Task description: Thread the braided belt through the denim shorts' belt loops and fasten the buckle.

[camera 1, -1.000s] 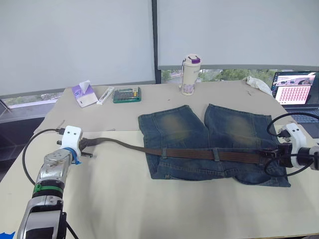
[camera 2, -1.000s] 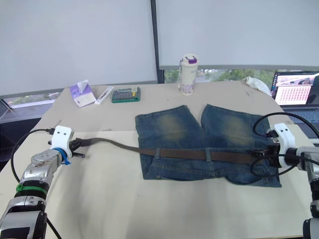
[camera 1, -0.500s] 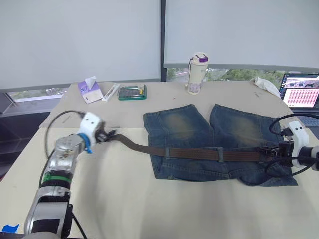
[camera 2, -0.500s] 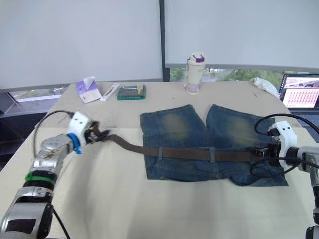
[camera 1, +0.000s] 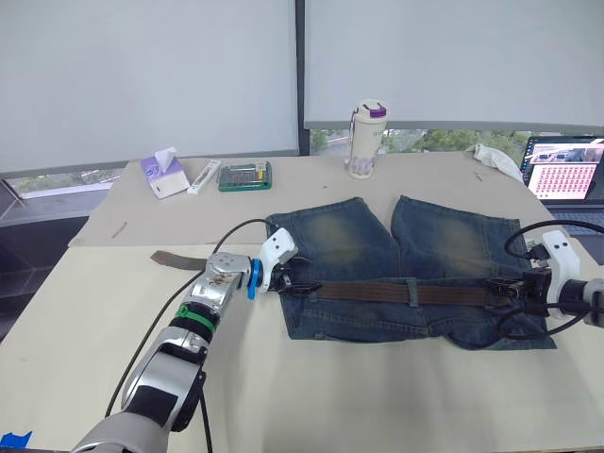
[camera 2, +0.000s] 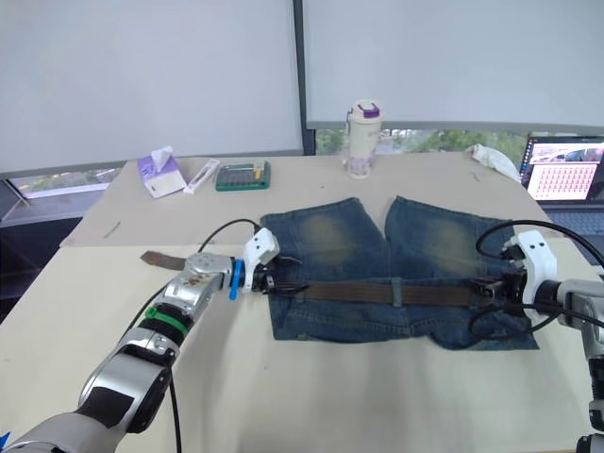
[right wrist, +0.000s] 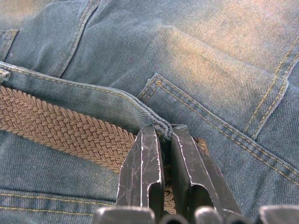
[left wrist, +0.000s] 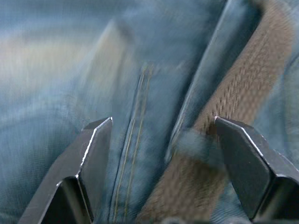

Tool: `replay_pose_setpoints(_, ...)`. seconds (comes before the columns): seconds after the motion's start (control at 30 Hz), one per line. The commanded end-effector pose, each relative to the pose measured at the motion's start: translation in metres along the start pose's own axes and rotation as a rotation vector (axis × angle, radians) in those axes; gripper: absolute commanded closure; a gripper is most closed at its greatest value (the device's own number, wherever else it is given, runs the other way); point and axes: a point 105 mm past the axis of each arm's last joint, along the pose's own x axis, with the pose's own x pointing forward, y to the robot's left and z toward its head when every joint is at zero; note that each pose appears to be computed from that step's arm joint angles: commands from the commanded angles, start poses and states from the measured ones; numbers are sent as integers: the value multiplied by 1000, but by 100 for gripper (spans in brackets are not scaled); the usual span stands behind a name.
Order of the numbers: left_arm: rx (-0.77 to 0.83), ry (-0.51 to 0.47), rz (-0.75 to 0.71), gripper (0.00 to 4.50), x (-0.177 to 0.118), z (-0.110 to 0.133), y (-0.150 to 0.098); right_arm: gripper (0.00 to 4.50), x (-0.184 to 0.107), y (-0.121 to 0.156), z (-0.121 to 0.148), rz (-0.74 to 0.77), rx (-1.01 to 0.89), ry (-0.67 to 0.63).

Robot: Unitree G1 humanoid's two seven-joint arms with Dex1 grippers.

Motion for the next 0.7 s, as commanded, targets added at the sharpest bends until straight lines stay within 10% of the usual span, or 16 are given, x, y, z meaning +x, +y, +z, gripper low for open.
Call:
replay_pose_setpoints(0.03, 36, 69, -27, 107, -1, -7, 3, 450, -11, -1, 12, -15, -18, -46)
replay_pose_setpoints(0.4, -23, 31, -345, 448, -3, 1, -30, 450, -13, -3, 10, -28, -15, -49)
replay_pose_setpoints(0.7, 30, 85, -191, 448, -11, -8, -7, 450, -5, 2, 14, -11, -21, -61)
